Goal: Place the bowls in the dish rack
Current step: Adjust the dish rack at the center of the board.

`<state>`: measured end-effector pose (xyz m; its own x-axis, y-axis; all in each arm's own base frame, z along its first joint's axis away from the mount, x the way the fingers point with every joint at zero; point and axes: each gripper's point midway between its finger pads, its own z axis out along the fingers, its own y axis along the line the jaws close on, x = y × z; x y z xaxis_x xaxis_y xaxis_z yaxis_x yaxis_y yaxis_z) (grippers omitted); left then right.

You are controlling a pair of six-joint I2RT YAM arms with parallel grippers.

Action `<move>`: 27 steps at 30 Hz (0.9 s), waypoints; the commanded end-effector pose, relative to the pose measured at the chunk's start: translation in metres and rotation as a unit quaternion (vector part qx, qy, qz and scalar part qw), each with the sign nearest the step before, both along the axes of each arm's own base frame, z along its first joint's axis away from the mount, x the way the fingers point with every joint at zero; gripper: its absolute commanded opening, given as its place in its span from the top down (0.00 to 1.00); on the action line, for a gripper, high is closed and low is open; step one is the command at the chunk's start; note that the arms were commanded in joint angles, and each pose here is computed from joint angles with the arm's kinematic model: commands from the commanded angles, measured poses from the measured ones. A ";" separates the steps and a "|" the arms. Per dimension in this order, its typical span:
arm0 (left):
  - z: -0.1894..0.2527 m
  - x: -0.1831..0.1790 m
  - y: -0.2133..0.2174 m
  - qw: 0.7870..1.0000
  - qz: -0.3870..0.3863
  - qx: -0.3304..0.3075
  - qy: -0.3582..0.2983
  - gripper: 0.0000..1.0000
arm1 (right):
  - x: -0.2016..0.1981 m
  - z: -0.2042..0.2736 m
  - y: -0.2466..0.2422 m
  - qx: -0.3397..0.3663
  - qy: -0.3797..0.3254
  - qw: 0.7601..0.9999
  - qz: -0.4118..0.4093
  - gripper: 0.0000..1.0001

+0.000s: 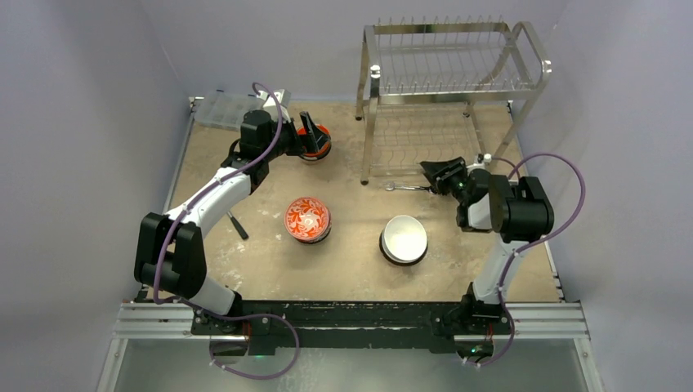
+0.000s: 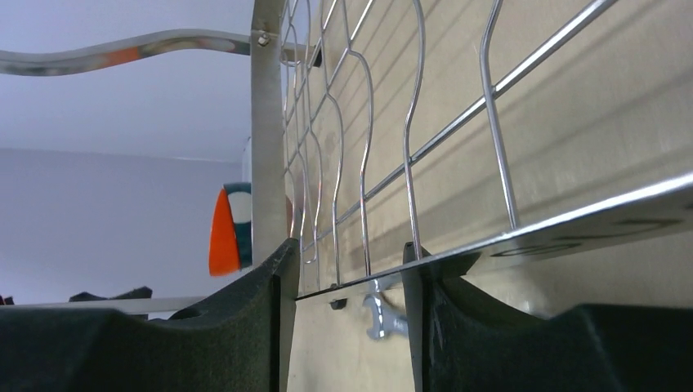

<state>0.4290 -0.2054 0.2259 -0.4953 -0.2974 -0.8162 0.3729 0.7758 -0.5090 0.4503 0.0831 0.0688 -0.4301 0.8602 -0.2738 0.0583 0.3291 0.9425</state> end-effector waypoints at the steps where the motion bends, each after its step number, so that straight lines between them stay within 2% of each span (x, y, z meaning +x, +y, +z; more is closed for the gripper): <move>1: 0.021 0.000 -0.002 0.999 -0.007 -0.014 -0.029 0.04 | -0.021 0.057 0.007 0.046 -0.071 0.996 0.004 1.00; 5: 0.018 -0.001 -0.004 1.000 -0.011 -0.016 -0.024 0.04 | -0.041 0.050 0.010 0.059 -0.055 0.997 -0.005 1.00; 13: 0.015 -0.003 -0.004 1.000 -0.012 -0.015 -0.021 0.04 | -0.066 0.047 0.048 0.064 -0.063 0.995 0.047 1.00; 14: 0.015 -0.003 -0.004 1.000 -0.013 -0.014 -0.021 0.04 | -0.069 0.048 0.051 0.063 -0.069 0.994 0.053 0.96; 16: 0.014 -0.004 -0.004 1.000 -0.015 -0.011 -0.020 0.04 | -0.074 0.050 0.055 0.065 -0.080 0.993 0.064 0.78; 21: 0.011 -0.007 -0.005 1.000 -0.016 -0.002 -0.016 0.04 | -0.090 0.061 0.063 0.064 -0.100 0.988 0.099 0.48; 27: 0.027 -0.015 0.001 0.999 0.000 0.015 -0.035 0.04 | -0.098 0.064 0.061 -0.024 -0.100 0.988 0.113 0.17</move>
